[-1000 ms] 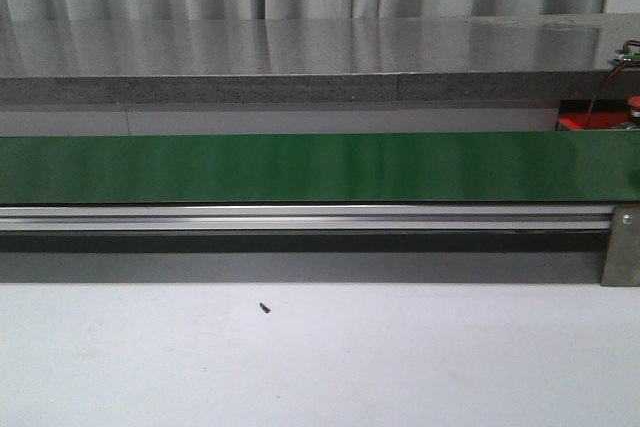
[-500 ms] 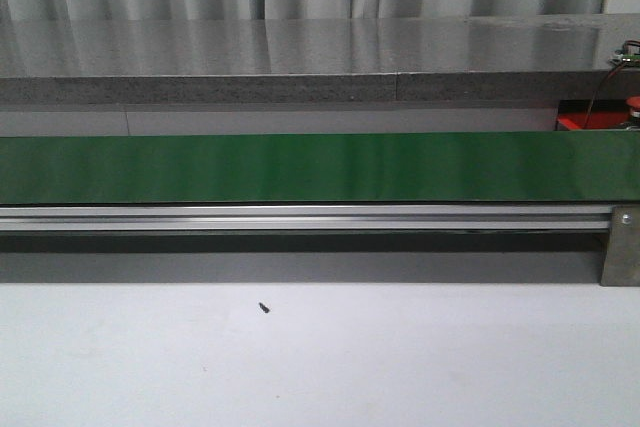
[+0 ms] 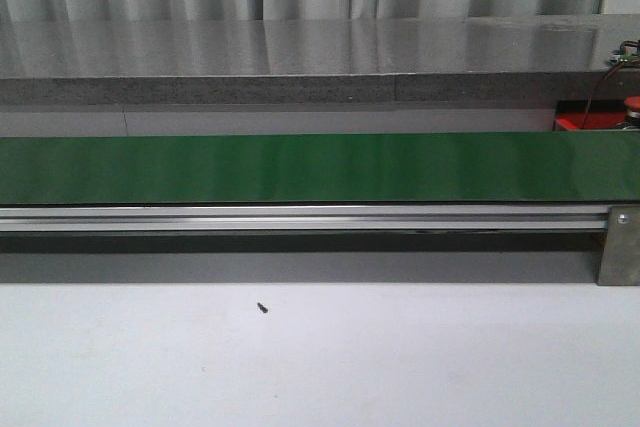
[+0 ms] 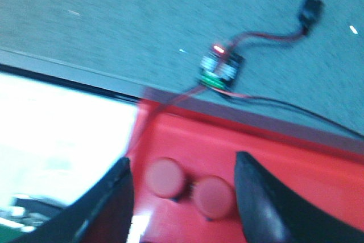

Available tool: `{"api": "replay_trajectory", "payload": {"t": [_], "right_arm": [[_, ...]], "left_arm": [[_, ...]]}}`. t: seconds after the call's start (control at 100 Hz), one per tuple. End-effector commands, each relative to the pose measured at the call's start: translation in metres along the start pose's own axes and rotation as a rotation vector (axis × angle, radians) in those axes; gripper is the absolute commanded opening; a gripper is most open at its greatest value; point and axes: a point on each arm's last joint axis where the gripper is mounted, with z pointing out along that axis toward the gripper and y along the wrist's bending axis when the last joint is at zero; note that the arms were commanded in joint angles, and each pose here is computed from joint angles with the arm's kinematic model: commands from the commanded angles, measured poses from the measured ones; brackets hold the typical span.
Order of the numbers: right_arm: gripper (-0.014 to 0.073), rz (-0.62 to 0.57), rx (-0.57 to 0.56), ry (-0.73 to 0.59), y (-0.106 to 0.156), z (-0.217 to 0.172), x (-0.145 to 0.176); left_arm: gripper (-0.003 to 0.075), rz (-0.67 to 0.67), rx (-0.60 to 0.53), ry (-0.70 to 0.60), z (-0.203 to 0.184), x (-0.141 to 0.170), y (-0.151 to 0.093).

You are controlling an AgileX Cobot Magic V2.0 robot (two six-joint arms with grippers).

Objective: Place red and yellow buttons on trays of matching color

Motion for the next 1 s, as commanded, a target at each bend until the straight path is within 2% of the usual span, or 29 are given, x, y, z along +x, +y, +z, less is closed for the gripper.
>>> {"api": "replay_trajectory", "payload": {"t": [0.0,0.19,0.38,0.5,0.56,0.89,0.99], "right_arm": [[0.0405,-0.054,-0.021,-0.152,0.037,-0.054,-0.036],[0.0405,-0.143,-0.085,-0.24,0.101,-0.098,-0.05],[0.0405,-0.181,-0.141,-0.282,0.154,-0.132,-0.029],[0.0405,-0.172,-0.143,-0.301,0.175,-0.148,0.004],[0.0405,-0.159,-0.131,-0.306,0.182,-0.156,0.031],[0.0403,-0.103,-0.026,-0.379,0.197,-0.193,0.158],[0.0329,-0.065,-0.025,-0.407,0.203,-0.203,0.188]], "left_arm": [[-0.002,-0.016,-0.012,-0.095,-0.002,-0.015,0.001],[-0.002,-0.016,-0.012,-0.095,-0.002,-0.015,0.001],[-0.002,-0.016,-0.012,-0.095,-0.002,-0.015,0.001],[-0.002,-0.016,-0.012,-0.095,-0.002,-0.015,0.001],[-0.002,-0.016,-0.012,-0.095,-0.002,-0.015,0.001],[-0.002,-0.019,-0.021,-0.095,-0.002,-0.015,0.002],[-0.002,-0.019,-0.021,-0.095,-0.002,-0.015,0.002]]}}
